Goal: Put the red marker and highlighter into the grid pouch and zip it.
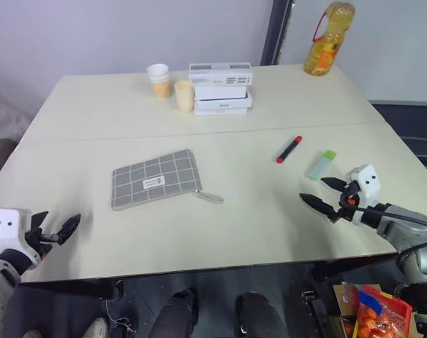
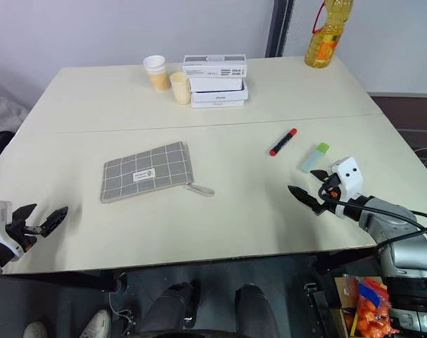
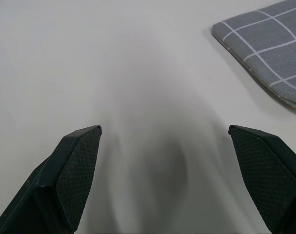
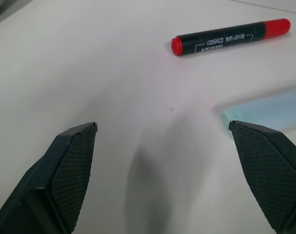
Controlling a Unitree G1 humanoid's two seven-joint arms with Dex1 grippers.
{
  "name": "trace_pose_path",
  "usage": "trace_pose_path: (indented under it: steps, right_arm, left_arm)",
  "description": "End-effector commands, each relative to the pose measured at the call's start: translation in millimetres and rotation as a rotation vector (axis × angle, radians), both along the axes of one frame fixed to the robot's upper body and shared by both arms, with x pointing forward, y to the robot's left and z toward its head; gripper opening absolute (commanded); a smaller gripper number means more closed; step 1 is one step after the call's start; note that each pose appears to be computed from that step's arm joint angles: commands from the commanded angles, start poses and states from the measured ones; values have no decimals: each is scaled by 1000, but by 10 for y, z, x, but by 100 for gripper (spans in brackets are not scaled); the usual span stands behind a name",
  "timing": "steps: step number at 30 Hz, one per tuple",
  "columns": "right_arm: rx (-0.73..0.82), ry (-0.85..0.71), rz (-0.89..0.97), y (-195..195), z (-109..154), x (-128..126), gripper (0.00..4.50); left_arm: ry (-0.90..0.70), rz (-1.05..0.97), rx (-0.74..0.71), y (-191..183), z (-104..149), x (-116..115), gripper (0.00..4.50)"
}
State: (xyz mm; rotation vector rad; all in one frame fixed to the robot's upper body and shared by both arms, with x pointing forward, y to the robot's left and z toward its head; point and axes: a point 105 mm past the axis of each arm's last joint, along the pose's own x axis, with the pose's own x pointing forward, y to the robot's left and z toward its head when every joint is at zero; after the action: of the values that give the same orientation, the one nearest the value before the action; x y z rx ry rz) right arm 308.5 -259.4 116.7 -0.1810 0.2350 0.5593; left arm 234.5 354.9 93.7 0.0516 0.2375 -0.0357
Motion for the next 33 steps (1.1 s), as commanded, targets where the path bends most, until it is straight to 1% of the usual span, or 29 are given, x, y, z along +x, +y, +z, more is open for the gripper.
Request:
trace_pose_path:
  steps: [1, 4, 7, 10, 14, 17, 18, 19, 21, 24, 28, 31, 33]
  right_arm:
    - [-17, -56, 21, 30, 142, 35, 450]
    - [-20, -62, 39, 76, 170, 43, 450]
    - [-11, -76, 84, 204, 228, 38, 450]
    - [10, -95, 173, 465, 312, 5, 450]
    - [68, -120, 320, 980, 410, -55, 450]
    - [126, -129, 409, 1385, 464, -89, 365]
    - [127, -129, 420, 1467, 462, -88, 322]
    - [123, -129, 426, 1605, 437, -68, 262]
    - [119, -127, 420, 1826, 390, -13, 156]
    - [106, -123, 391, 2042, 320, 86, 5]
    - [71, -127, 316, 2300, 265, 291, 5]
    - [7, -125, 318, 2543, 197, 361, 5]
    - [6, -130, 269, 2676, 190, 467, 5]
  left_arm:
    - [-27, 23, 52, 57, 85, -27, 447]
    - [-44, 61, 41, 93, 87, -16, 447]
    - [-54, 81, 27, 98, 81, 9, 447]
    - [-55, 74, 21, 54, 56, 38, 447]
    - [-66, 60, 27, -27, 39, 68, 447]
    - [-75, 55, 27, -56, 18, 64, 450]
    - [-79, 52, 29, -62, 19, 65, 450]
    - [-77, 43, 39, -73, 16, 67, 450]
    - [-79, 26, 55, -91, 19, 77, 450]
    - [-80, 12, 78, -93, 28, 108, 450]
    - [-75, -26, 130, -109, 37, 158, 450]
    - [-90, -40, 146, -130, 67, 207, 450]
    - [-96, -54, 163, -143, 91, 234, 450]
